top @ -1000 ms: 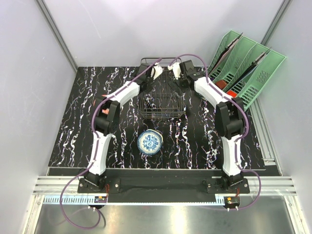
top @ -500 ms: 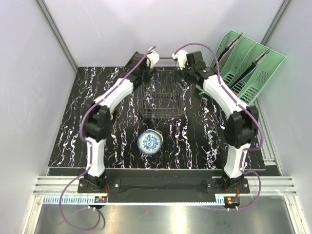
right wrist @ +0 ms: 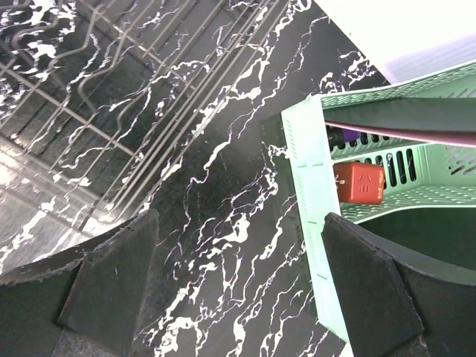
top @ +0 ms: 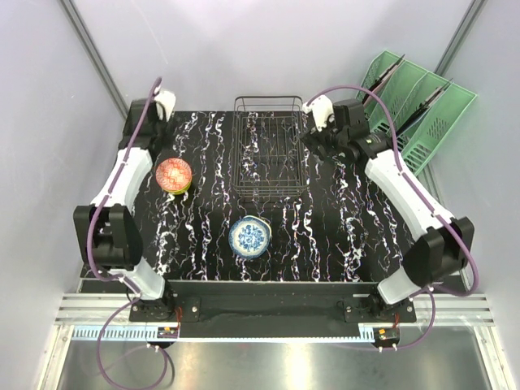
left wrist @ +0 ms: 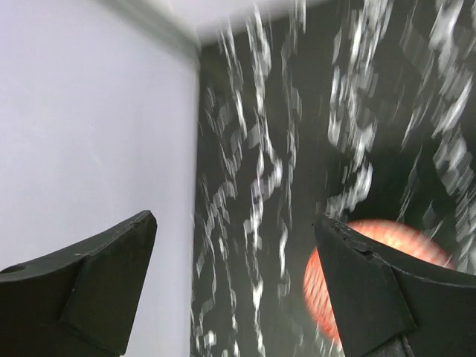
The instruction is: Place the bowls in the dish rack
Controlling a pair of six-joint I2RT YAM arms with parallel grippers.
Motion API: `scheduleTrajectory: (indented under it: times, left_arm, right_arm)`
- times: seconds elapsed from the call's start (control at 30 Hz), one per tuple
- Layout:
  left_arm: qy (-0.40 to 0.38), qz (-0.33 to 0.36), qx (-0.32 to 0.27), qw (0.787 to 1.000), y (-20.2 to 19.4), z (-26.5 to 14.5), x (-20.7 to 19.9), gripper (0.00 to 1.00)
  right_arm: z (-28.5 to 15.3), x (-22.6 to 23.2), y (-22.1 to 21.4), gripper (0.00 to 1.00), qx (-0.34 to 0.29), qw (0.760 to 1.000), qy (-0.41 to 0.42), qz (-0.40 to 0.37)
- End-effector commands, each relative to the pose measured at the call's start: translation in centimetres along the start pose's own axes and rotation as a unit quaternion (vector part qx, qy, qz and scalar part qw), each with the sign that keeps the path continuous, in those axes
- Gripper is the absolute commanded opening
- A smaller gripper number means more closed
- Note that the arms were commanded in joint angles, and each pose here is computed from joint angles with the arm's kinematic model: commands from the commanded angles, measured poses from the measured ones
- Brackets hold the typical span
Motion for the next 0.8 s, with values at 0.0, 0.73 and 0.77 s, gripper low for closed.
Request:
scheduleTrajectory:
  times: [0.0,0.73,0.77]
  left_arm:
    - [-0.096,0.02,0.018,0.995,-3.1,1.0,-3.1,0.91]
    - [-0.168,-0.002,0.097,0.981,-8.0,4.4,-6.6,0.59]
    - [-0.169,-0.004,0.095,0.981,-8.0,4.2,-6.6,0.56]
  right_arm:
    - [-2.7,0.3,0.7,1.0,-0.036,0.999,0.009,-0.001]
    - [-3.9,0.5,-1.3,1.0,-0.019,1.0,-0.003,-0.001]
    - [-3.7,0.5,-1.4,1.0,-0.016,1.0,-0.003,0.0]
Point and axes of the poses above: each gripper's point midway between its finger pads, its own z axis out along the fingers, its own x axis along the line the jaws close on, y = z × x, the point moved 7 cm from there along -z, back along the fingers, and after that the axes turned 7 degrees about z, right-handed, at the moved point
